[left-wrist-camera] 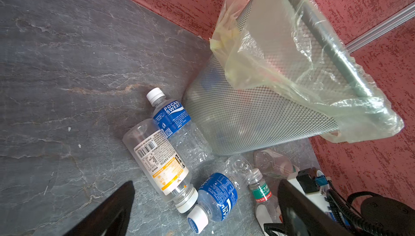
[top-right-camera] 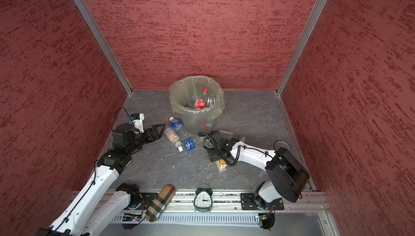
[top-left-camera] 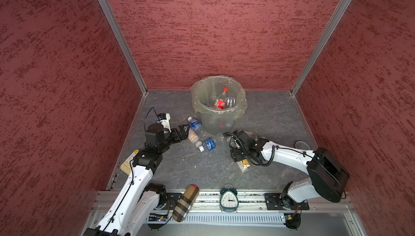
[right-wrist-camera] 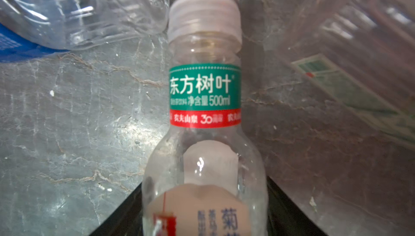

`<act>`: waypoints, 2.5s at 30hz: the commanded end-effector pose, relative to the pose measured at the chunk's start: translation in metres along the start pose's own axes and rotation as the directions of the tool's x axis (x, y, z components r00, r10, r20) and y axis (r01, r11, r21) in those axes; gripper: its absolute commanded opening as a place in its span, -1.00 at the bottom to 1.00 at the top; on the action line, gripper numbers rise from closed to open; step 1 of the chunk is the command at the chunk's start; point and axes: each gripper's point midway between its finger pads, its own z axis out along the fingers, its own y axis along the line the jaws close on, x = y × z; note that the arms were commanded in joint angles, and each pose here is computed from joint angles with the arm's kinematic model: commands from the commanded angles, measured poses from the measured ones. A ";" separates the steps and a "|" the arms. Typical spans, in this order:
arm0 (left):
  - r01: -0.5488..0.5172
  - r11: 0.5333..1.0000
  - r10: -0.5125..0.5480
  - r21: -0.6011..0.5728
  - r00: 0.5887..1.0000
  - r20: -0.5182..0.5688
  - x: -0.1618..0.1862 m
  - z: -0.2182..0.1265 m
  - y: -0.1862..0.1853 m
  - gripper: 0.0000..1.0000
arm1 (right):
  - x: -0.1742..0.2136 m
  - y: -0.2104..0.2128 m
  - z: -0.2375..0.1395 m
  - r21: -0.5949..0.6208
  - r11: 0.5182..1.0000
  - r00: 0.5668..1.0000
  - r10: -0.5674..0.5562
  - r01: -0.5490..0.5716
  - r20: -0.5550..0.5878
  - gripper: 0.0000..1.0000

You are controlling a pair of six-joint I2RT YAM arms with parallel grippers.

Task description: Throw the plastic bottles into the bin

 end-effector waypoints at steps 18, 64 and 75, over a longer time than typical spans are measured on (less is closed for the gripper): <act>0.013 1.000 -0.013 0.015 1.000 -0.015 0.004 0.000 0.001 0.99 | 0.002 -0.003 -0.005 0.077 0.997 1.000 -0.004 0.003 0.017 -0.22; -0.121 0.992 0.122 0.029 0.992 -0.027 0.018 -0.015 -0.029 0.99 | 0.004 -0.012 -0.136 -0.087 0.987 0.867 0.163 -0.138 0.470 -0.57; -0.130 0.991 0.131 0.015 0.990 -0.061 0.032 -0.013 -0.024 0.99 | -0.004 0.011 -0.165 -0.160 0.986 0.807 0.127 -0.041 0.576 -0.52</act>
